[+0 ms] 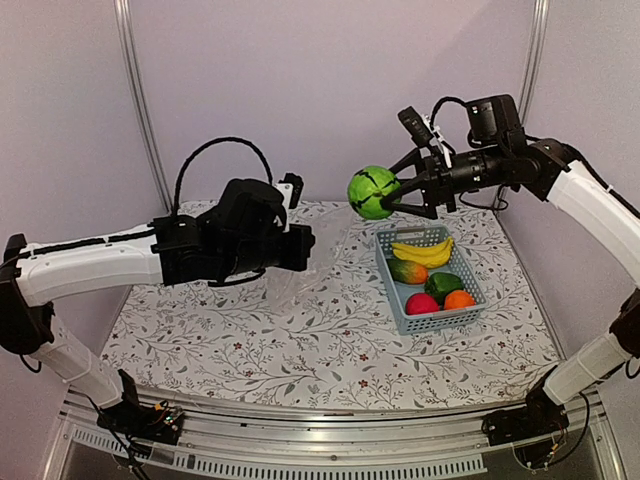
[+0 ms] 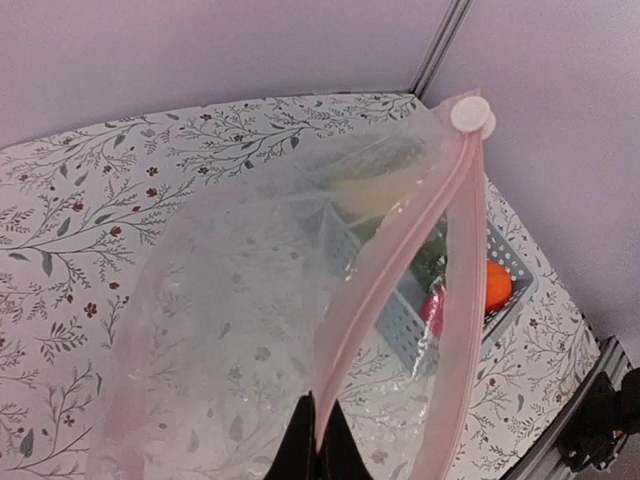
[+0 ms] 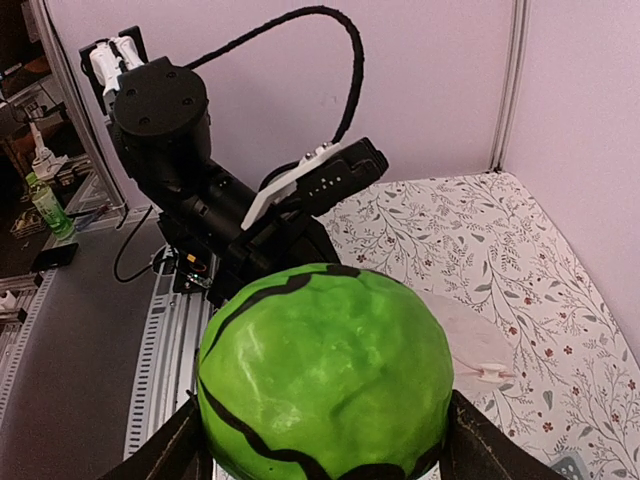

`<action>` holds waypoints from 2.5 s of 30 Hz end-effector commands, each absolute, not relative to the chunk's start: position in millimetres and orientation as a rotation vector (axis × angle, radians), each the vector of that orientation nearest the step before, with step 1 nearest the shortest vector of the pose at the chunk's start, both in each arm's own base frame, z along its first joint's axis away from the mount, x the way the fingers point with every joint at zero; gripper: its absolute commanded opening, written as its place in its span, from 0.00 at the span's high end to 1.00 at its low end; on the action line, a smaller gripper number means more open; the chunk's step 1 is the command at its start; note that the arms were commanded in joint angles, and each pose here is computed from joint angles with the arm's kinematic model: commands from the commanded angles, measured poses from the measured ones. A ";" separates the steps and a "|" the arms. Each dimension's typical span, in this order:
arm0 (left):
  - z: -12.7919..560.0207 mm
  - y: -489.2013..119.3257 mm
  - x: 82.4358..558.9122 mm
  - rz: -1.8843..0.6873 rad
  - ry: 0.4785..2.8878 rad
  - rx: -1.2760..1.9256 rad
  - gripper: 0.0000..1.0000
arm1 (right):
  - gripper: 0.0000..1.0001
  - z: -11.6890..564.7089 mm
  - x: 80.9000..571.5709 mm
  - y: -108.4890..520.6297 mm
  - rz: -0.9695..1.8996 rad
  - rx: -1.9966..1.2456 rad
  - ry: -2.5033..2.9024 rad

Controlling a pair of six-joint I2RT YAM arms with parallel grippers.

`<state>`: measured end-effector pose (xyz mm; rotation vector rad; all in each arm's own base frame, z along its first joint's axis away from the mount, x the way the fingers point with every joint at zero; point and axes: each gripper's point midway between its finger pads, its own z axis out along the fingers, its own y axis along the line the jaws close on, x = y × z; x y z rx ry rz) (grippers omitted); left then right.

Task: Place the food in the zip-top bag and seal the zipper
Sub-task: Place the fake fruit in the zipper food storage bag.

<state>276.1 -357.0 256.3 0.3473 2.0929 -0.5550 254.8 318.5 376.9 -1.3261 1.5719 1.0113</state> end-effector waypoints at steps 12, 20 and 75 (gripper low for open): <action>308.4 -396.4 264.0 -0.936 1.976 0.262 1.00 | 0.53 373.6 238.5 379.3 1.173 -1.391 1.583; 308.4 -387.6 261.6 -0.987 1.953 0.195 1.00 | 0.53 329.5 261.8 377.0 1.051 -1.328 1.747; 298.4 -363.8 271.7 -0.977 1.941 0.077 1.00 | 0.14 286.3 267.6 382.9 0.655 -1.407 1.817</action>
